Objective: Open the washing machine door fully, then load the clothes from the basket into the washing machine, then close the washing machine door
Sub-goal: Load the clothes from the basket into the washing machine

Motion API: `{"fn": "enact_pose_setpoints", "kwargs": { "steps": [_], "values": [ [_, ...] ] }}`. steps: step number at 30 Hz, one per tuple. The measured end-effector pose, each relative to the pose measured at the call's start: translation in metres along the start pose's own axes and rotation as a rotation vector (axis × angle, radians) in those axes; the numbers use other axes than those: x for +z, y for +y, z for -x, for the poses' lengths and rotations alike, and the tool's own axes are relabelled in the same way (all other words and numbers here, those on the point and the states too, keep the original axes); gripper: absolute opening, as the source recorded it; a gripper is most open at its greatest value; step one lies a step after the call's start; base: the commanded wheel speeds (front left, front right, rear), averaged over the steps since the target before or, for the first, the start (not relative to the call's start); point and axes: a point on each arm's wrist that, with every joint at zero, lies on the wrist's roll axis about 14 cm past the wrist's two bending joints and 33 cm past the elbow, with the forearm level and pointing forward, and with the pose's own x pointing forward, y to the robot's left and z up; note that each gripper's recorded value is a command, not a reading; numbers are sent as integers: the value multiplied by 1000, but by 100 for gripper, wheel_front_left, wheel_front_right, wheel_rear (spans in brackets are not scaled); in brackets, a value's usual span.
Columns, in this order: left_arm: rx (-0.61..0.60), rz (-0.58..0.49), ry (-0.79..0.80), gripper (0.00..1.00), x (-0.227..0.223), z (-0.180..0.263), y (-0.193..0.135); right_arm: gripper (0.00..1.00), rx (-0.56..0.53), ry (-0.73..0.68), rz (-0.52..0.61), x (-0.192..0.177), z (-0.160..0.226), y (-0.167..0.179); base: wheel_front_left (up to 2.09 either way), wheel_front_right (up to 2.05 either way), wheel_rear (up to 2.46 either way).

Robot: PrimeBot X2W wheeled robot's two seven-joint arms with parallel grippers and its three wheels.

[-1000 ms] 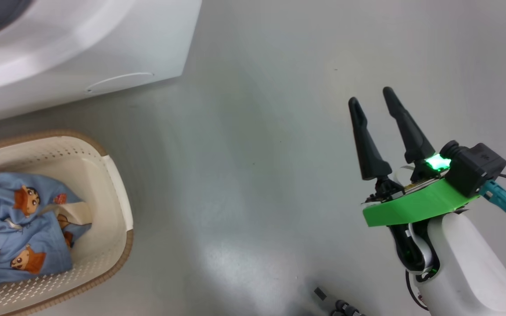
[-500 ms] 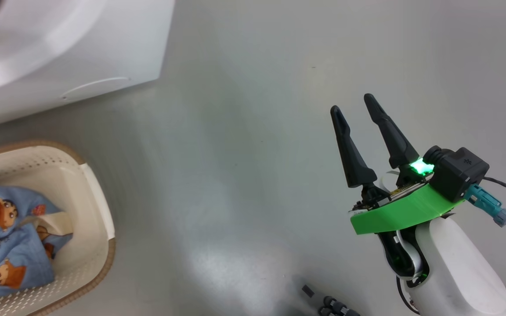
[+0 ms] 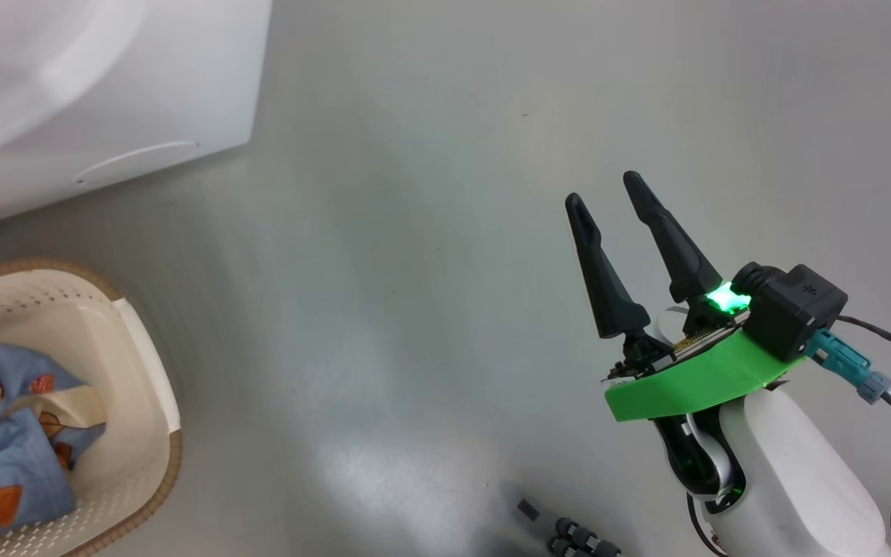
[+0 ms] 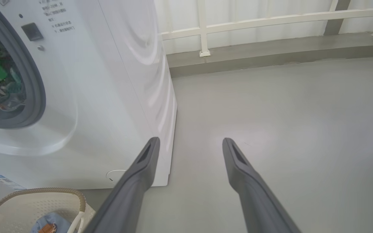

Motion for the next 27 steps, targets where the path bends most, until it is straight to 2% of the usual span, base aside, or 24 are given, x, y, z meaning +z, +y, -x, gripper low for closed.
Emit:
{"fn": "enact_pose_setpoints", "kwargs": {
  "steps": [8,9,10,11,12,13,21,27],
  "values": [
    [-14,-50,181,0,-45,15,3,100,10,-7,-7,2,-1,4,0,0,0],
    [-18,-54,209,11,-49,16,3,100,13,-8,-9,2,-1,5,0,0,0],
    [-20,-62,228,43,-50,16,4,100,16,-8,-11,2,-2,6,0,0,0],
    [-22,-73,241,61,-50,16,5,100,18,-8,-13,1,-3,7,0,0,0],
    [-23,-76,266,96,-51,17,6,100,22,-9,-15,1,-3,8,0,0,0],
    [-23,-83,291,100,-53,18,8,100,26,-9,-17,1,-4,10,0,0,0],
    [-18,-115,426,100,-62,32,20,100,52,-18,-29,2,-8,18,0,0,0],
    [-8,-96,388,100,-50,32,24,100,65,-26,-32,5,-9,22,0,0,0]
  ]
}}
